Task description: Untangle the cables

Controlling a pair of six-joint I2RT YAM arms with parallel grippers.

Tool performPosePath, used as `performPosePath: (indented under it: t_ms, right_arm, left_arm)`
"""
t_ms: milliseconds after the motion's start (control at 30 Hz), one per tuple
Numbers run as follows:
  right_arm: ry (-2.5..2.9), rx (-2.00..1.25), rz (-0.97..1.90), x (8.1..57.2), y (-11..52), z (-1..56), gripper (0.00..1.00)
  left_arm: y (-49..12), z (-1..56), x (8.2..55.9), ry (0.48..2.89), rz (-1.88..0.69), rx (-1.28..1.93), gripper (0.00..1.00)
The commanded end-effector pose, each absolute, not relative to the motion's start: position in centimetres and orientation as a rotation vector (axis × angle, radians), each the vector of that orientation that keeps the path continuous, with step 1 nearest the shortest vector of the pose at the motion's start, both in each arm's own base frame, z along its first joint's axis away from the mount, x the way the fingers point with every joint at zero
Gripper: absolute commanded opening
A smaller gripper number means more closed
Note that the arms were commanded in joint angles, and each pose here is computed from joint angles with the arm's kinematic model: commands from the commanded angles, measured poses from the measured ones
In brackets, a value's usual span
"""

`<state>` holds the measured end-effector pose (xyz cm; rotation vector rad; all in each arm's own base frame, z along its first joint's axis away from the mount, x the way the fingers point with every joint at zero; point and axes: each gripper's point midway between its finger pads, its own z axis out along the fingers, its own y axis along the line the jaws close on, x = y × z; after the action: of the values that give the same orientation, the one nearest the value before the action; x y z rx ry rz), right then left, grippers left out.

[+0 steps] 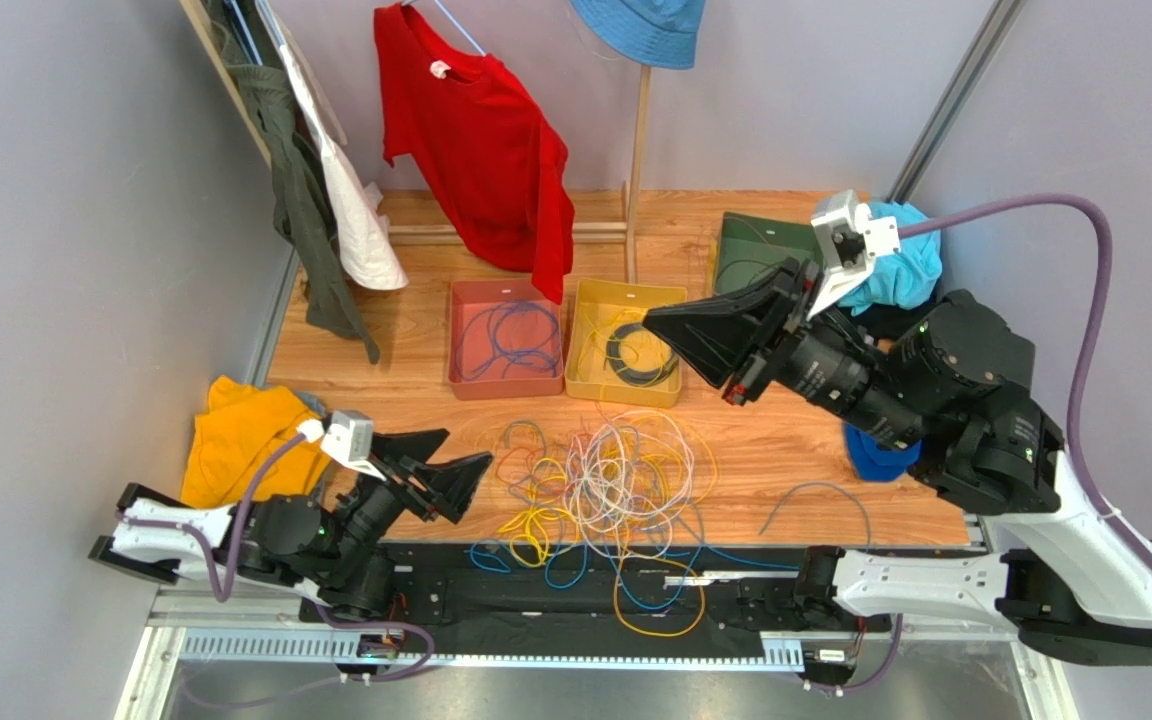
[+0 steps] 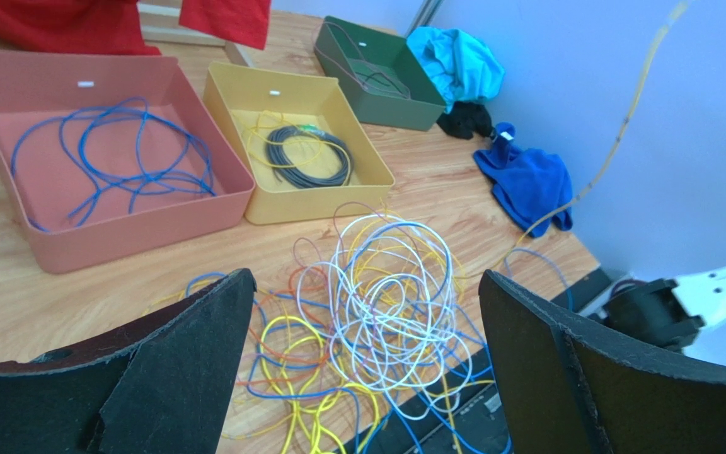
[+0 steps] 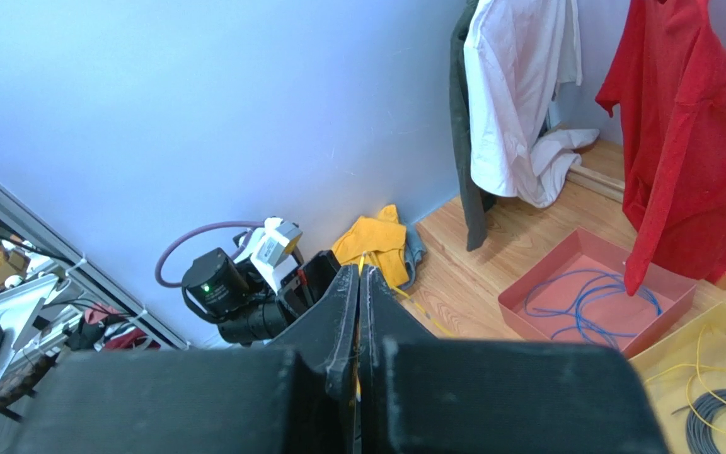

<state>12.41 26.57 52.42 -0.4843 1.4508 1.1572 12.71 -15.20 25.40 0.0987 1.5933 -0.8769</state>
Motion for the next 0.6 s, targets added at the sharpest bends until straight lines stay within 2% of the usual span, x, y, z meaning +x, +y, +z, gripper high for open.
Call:
performPosePath:
  t_ms: [0, 133, 300, 433, 467, 567]
  right_arm:
    - [1.624, -0.566, 1.101, 12.7, 28.7, 45.2, 0.00]
    - [1.691, -0.542, 1.094, 13.0, 29.2, 40.4, 0.00]
    - [1.736, -0.516, 1.089, 13.2, 29.4, 37.5, 0.00]
    - [1.699, -0.507, 1.076, 13.6, 29.1, 39.1, 0.00]
    - [1.660, -0.501, 1.093, 13.4, 28.9, 41.1, 0.00]
    - [1.642, -0.535, 1.108, 13.1, 29.3, 42.5, 0.00]
  left_arm:
    - [-17.4, 26.4, 12.2, 1.553, -0.833, 0.198, 0.98]
    - [-18.2, 26.8, 12.1, 1.561, -0.792, 0.236, 0.97]
    - [-19.1, 26.5, 11.7, 1.559, -0.812, 0.257, 0.98]
    - [-19.6, 25.7, 11.3, 1.557, -0.846, 0.265, 0.98]
    - [-20.0, 26.0, 11.1, 1.542, -0.878, 0.264, 0.98]
    - [-21.3, 27.2, 10.5, 1.432, -0.951, 0.279, 0.99]
